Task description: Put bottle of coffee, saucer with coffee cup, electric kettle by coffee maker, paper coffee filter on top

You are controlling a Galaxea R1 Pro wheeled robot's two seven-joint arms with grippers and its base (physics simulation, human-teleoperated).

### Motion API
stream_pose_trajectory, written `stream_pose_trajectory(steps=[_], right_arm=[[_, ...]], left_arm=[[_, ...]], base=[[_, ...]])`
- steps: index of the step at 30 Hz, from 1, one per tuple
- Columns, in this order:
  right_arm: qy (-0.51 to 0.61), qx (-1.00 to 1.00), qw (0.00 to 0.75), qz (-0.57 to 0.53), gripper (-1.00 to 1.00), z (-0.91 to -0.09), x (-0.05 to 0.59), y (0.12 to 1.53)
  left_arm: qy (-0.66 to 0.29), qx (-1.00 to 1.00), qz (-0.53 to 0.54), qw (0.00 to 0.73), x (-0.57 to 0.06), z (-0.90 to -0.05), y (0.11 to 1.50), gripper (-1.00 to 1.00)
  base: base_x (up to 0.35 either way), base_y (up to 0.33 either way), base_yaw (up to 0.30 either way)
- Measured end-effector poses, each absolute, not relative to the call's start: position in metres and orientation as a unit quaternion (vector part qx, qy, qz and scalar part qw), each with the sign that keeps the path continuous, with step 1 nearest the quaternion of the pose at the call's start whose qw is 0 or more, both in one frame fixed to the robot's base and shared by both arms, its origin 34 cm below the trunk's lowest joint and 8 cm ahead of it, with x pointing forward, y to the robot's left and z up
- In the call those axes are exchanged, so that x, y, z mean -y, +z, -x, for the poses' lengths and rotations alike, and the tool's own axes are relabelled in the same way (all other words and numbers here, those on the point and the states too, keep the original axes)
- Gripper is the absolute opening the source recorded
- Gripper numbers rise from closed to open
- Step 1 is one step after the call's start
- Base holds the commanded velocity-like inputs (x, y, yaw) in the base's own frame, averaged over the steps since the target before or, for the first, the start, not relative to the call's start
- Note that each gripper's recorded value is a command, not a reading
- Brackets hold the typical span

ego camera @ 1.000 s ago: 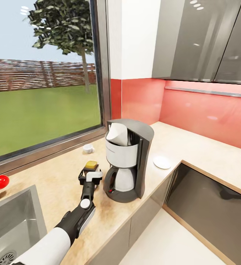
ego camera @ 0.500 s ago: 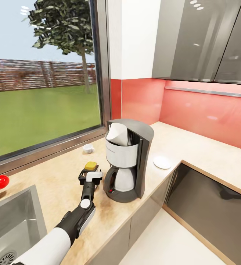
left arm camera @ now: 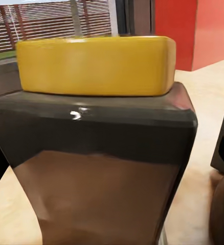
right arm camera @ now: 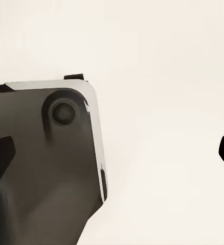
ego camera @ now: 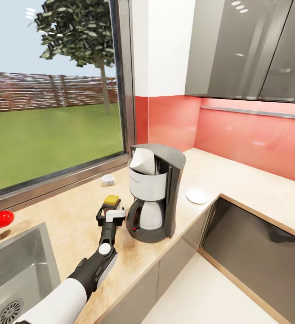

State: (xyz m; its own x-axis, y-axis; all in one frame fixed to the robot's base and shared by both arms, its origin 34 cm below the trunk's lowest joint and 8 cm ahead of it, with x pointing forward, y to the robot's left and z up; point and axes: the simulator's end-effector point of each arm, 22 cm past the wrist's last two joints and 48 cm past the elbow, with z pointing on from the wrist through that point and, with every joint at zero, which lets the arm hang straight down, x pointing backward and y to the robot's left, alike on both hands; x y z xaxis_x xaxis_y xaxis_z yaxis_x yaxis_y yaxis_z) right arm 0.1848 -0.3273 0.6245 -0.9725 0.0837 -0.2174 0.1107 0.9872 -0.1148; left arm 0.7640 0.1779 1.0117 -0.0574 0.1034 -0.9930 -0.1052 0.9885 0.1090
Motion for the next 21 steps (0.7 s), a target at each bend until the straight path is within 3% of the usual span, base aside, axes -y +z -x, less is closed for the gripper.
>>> stream_pose_trajectory(steps=[17,21], right_arm=[[-0.062,-0.991,0.106,-0.049,1.0,-0.1848,0.3261,0.6244],[-0.062,-0.991,0.106,-0.049,1.0,-0.185,0.3261,0.6243]], left_arm=[[0.075,-0.721,0.002,0.689,-0.1778,-0.7648,1.0149,1.0],[0.075,-0.721,0.003,0.689,-0.1781,-0.7651,1.0143,1.0]], base=[[-0.001,0.0,0.0],[-0.154,0.0,0.0]])
